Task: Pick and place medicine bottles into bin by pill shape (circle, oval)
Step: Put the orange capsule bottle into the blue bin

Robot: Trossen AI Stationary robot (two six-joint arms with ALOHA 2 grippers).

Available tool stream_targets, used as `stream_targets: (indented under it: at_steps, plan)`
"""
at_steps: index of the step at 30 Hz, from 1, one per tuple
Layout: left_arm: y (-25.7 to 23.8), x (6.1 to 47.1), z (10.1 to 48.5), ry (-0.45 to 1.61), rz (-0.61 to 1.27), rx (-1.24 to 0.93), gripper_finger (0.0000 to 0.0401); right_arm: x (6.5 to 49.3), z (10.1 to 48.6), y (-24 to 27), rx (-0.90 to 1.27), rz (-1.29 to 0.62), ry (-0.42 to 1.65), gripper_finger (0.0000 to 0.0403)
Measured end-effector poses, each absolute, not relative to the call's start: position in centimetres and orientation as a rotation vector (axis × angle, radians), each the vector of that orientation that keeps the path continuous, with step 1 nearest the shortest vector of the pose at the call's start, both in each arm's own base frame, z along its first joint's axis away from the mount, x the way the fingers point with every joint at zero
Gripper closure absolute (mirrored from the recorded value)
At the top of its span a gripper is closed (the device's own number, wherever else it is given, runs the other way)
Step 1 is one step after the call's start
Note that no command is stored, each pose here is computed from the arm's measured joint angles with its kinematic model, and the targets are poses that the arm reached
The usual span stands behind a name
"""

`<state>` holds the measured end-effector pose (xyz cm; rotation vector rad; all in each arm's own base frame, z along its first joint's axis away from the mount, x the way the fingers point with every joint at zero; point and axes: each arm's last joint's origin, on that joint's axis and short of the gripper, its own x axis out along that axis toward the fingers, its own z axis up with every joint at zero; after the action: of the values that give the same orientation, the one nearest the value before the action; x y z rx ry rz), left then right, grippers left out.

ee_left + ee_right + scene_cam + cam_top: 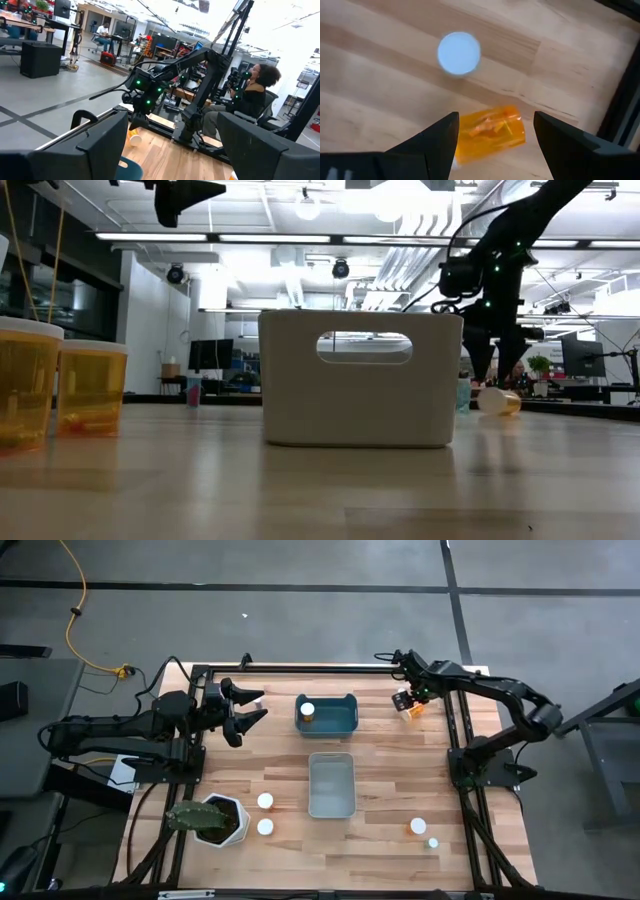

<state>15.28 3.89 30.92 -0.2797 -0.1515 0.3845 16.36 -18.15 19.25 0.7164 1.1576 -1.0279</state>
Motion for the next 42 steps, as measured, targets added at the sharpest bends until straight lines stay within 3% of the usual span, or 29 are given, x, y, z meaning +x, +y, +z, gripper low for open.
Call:
stream_targets:
  at_steps: [14,28,42]
  plan:
    - [3.9,15.3,30.9,-0.153,0.389,-0.281,0.0108,15.8,20.0,-16.0,0.394,-0.406,1.372,0.0153]
    - [3.9,15.3,30.9,-0.153,0.389,-0.282,0.0108,18.0,19.6,-14.6,-0.344,0.015,1.521,0.0153]
    - [3.9,15.3,30.9,-0.157,0.387,-0.301,0.0108,19.6,17.1,-15.2,-0.434,0.101,1.602,0.0154]
